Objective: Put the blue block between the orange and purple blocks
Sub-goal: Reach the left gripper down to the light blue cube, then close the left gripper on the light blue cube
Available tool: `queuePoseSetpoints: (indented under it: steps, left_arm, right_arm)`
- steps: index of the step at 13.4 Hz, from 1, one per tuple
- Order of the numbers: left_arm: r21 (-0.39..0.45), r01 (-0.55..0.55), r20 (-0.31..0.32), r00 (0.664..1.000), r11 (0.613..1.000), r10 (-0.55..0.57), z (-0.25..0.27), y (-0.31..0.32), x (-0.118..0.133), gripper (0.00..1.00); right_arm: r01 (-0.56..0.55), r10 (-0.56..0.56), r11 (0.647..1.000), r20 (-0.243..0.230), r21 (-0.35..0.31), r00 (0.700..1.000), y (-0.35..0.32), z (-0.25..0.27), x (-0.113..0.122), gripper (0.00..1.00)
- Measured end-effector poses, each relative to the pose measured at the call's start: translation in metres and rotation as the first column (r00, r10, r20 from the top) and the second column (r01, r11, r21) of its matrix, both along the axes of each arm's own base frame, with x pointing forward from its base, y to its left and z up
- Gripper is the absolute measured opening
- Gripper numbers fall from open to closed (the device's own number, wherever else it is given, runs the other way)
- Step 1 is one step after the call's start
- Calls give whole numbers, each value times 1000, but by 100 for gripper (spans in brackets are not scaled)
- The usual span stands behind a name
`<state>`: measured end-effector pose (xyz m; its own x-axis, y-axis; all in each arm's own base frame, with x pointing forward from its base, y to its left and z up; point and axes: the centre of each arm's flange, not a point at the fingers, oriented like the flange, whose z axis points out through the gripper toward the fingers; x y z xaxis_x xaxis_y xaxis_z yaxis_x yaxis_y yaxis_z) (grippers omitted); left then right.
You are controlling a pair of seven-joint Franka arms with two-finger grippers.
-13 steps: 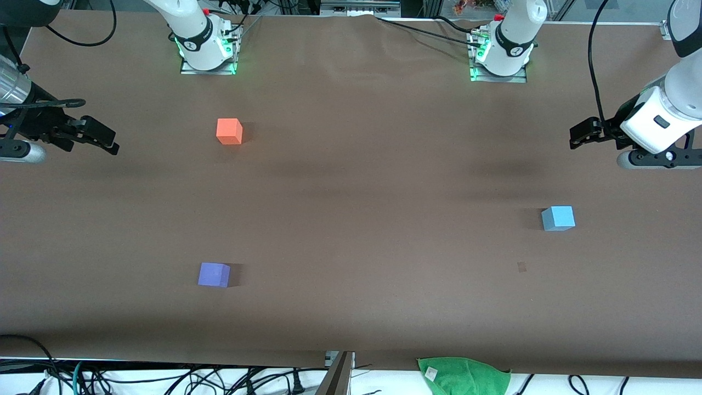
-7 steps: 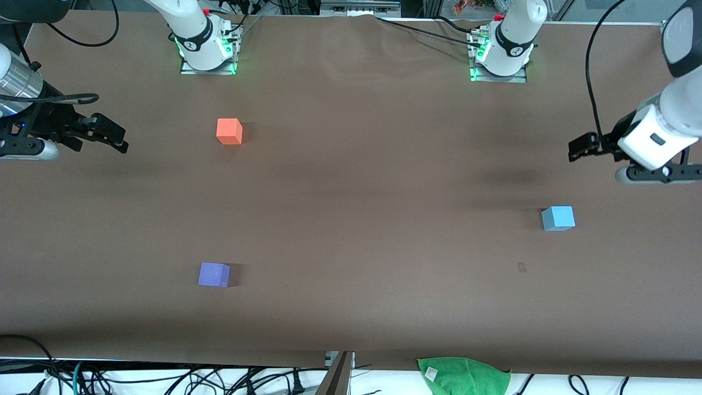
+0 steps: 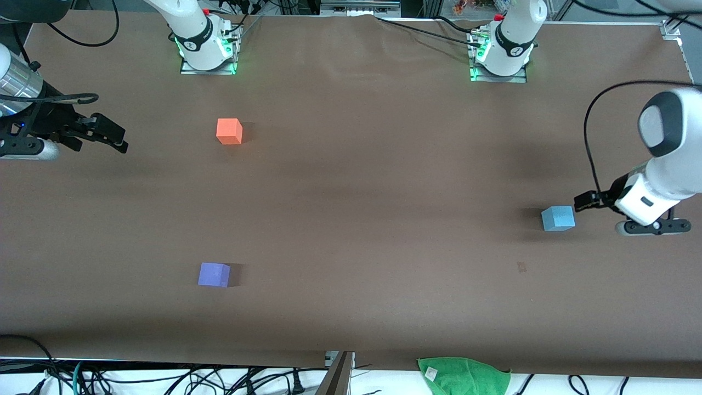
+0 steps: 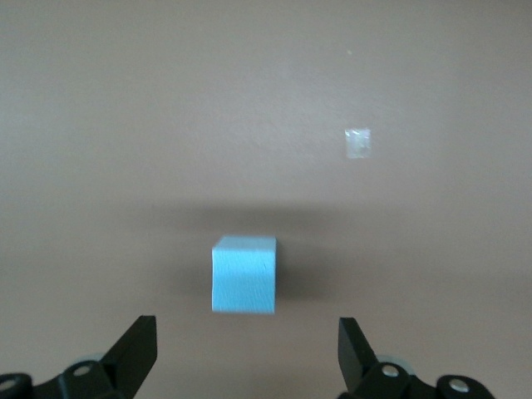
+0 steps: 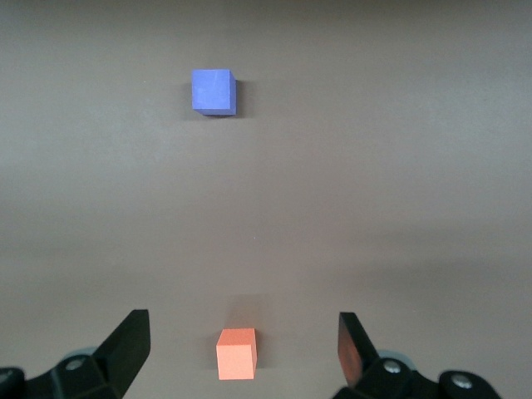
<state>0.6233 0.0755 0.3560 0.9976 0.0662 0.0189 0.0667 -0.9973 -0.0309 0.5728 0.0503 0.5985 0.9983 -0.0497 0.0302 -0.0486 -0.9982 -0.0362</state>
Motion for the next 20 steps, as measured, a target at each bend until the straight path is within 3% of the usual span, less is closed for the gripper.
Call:
queuePoseSetpoints:
  steps: [2,6,10,13,16,17,20]
  left_arm:
    - [3,-2,55,998,1000,2,-46,3,-7,97]
    - [9,31,89,996,999,-31,-109,17,-20,97]
    - [2,27,71,997,1000,-27,-154,23,-37,95]
    - [-7,41,63,997,999,-40,-160,14,-37,95]
    - [-12,38,44,998,999,-38,-172,14,-41,64]
    - [-12,38,44,998,999,-38,-172,14,-41,59]
    - [-18,47,35,998,999,-47,-164,8,-38,57]
  right_arm:
    - [0,0,1000,0,0,1000,0,0,0,100]
    - [0,0,1000,1,0,1000,0,0,0,100]
    - [0,0,1000,1,0,1000,0,0,0,100]
    - [0,0,1000,1,0,1000,0,0,0,100]
    - [0,0,1000,1,0,1000,0,0,0,100]
    - [0,0,1000,1,0,1000,0,0,0,100]
    - [1,-1,1000,3,0,1000,0,0,0,100]
